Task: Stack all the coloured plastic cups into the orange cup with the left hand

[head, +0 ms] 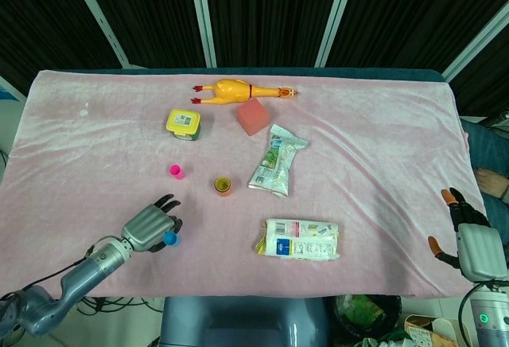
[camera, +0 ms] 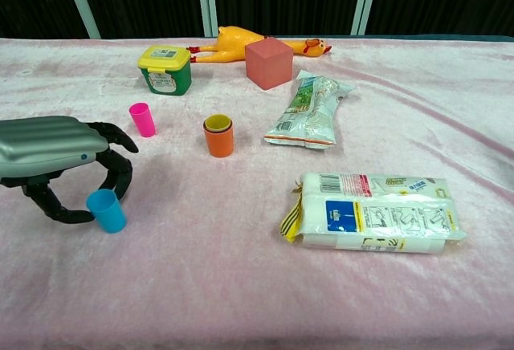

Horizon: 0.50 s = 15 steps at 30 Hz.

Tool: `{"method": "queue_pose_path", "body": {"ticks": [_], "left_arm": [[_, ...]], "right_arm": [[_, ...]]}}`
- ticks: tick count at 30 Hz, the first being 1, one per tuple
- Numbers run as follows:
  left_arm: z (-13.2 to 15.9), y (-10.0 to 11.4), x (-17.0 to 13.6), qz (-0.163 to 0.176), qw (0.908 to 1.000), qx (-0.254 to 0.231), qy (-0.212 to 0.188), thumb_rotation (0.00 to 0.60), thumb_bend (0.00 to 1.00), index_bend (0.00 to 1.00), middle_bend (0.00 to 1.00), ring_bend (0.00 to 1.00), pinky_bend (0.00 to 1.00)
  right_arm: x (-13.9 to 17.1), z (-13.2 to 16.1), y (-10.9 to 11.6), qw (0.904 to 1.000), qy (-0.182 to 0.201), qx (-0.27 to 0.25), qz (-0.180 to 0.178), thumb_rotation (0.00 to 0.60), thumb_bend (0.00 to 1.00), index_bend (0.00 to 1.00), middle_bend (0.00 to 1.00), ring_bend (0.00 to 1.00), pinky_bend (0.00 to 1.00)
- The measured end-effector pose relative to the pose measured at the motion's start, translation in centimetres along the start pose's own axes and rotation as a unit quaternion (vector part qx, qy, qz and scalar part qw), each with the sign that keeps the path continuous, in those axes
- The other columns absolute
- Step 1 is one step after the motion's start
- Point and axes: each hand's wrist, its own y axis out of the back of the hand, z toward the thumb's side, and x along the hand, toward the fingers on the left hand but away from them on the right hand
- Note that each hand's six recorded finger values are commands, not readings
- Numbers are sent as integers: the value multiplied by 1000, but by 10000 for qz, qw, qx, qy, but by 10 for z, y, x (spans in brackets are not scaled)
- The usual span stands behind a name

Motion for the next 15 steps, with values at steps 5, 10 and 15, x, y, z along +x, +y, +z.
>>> {"method": "queue_pose_path", "body": {"ticks": [5,10,15], "left_arm": [[-2,3,0,86,10000,-10,37,600,353,550,561,121,86],[-11,19,2,299,9994,-69,136,600,353,544,556,121,86],[-24,51,13,601,9978,-103,265,600,352,536,551,121,90]], "right_arm": [[0,0,0,10000,-6,-12,2,600,253,36,46,160,214],[0,0,0,10000,-10,-13,9,600,253,36,46,160,214],[0,0,0,10000,-11,-6,12,600,253,36,46,160,214]]}}
